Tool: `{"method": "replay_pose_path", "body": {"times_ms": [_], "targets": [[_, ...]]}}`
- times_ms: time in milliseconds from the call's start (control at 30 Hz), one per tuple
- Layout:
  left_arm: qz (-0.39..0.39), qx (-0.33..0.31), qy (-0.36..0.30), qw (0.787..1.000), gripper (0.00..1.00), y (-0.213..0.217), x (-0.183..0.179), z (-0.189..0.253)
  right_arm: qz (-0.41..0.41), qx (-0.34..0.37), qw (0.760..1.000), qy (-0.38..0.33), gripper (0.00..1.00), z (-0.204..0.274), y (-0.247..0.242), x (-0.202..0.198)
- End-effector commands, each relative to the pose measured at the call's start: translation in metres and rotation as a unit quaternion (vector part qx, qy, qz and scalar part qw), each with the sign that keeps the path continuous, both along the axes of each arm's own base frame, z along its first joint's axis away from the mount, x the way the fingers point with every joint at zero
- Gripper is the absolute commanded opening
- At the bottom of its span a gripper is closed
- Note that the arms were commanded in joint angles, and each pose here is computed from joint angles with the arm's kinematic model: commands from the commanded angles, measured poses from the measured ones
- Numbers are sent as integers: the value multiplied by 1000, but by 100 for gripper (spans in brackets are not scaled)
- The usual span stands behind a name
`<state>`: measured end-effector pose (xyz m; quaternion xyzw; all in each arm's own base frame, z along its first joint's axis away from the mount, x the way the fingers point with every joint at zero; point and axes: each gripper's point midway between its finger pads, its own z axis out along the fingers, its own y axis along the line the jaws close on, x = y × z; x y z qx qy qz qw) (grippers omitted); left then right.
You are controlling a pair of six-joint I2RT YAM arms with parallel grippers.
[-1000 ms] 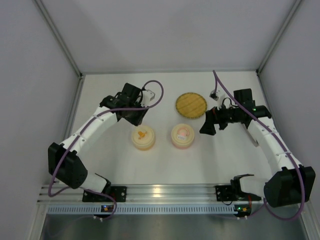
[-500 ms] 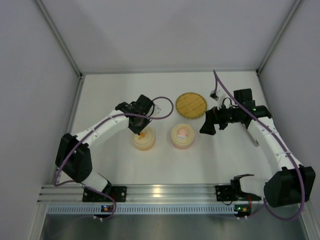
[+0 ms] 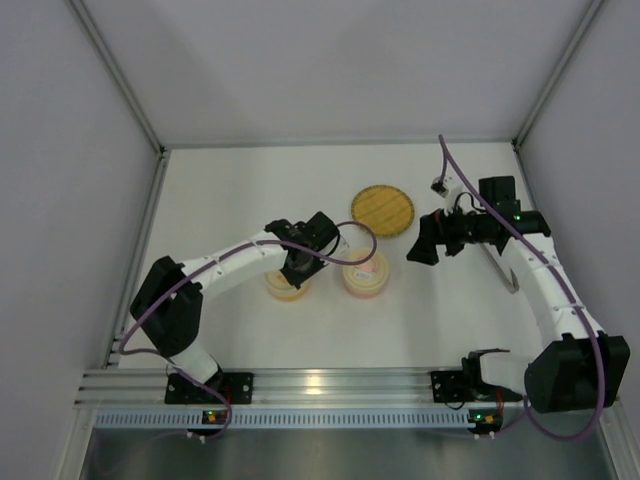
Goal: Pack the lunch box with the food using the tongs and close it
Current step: Close the box lid on the packing box, then reset both arms
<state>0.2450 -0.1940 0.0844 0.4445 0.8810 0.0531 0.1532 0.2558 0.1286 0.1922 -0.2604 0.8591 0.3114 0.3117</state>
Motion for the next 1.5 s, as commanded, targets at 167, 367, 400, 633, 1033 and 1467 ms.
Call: {"method": "replay_pose_path", "body": {"times_ms": [167, 367, 400, 633, 1033, 1467], "targets": [[7, -15, 17, 1000, 0, -14, 1, -15, 2, 6, 999, -42, 99, 23, -7, 7], [-10, -74, 1, 997, 6, -31, 4, 23, 5, 9, 999, -44, 99, 27, -7, 6], [-22, -101, -13, 995, 12, -35, 3, 48, 4, 11, 999, -44, 99, 29, -6, 6], [2, -269, -32, 963, 98, -23, 9, 139, -11, 18, 998, -55, 99, 38, -6, 13], [204, -345, -98, 911, 98, 96, 41, 148, -145, -68, 983, -87, 99, 19, -51, 35], [320, -303, -58, 896, 98, 193, 53, 73, -226, -147, 957, -103, 99, -32, -103, 26]]}}
